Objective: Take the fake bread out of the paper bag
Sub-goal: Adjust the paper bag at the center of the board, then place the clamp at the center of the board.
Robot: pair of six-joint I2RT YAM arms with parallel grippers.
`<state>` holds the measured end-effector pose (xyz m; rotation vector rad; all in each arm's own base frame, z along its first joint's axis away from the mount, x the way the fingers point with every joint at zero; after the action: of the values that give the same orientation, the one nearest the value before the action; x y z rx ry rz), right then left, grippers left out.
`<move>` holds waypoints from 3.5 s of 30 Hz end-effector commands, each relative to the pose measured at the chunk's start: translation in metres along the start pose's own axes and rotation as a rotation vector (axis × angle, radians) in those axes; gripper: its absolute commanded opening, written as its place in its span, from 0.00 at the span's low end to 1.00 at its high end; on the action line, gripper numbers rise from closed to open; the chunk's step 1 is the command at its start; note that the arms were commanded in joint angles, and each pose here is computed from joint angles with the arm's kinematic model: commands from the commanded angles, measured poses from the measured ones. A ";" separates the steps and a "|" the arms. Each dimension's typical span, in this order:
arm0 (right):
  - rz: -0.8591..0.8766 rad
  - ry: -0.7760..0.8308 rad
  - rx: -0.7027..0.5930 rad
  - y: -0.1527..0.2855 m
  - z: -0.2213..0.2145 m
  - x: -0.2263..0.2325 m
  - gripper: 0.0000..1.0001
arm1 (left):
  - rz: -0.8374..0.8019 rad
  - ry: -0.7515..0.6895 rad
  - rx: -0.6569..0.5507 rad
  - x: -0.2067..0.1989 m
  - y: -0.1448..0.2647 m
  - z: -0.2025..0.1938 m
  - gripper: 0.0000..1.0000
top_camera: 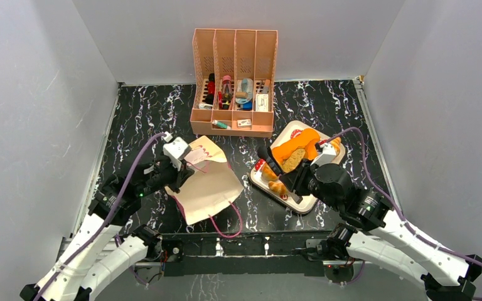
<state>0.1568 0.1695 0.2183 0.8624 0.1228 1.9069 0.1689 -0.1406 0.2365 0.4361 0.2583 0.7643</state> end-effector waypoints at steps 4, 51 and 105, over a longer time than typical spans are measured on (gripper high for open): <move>0.103 0.035 -0.088 -0.016 0.018 0.023 0.16 | 0.080 0.157 -0.076 0.008 -0.003 0.031 0.00; -0.246 0.199 -0.050 -0.247 -0.089 0.035 0.17 | 0.317 1.125 -0.482 0.048 -0.036 0.041 0.00; -0.454 0.144 -0.260 -0.109 -0.024 0.013 0.49 | 0.325 1.375 -0.543 0.048 -0.019 0.008 0.12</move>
<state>0.2273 0.2767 0.1574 0.4760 0.1804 1.6373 0.2221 -0.1261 0.2383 -0.6895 1.2397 1.2871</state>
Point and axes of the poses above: each gripper's point midway between its finger pads, its own y axis back along the fingers, its own x axis along the line the jaws close on, z = x × y, the point moved 2 cm from there along y, back along the fingers, and after that the axes turned 3 degrees about y, right-handed, at the moved point
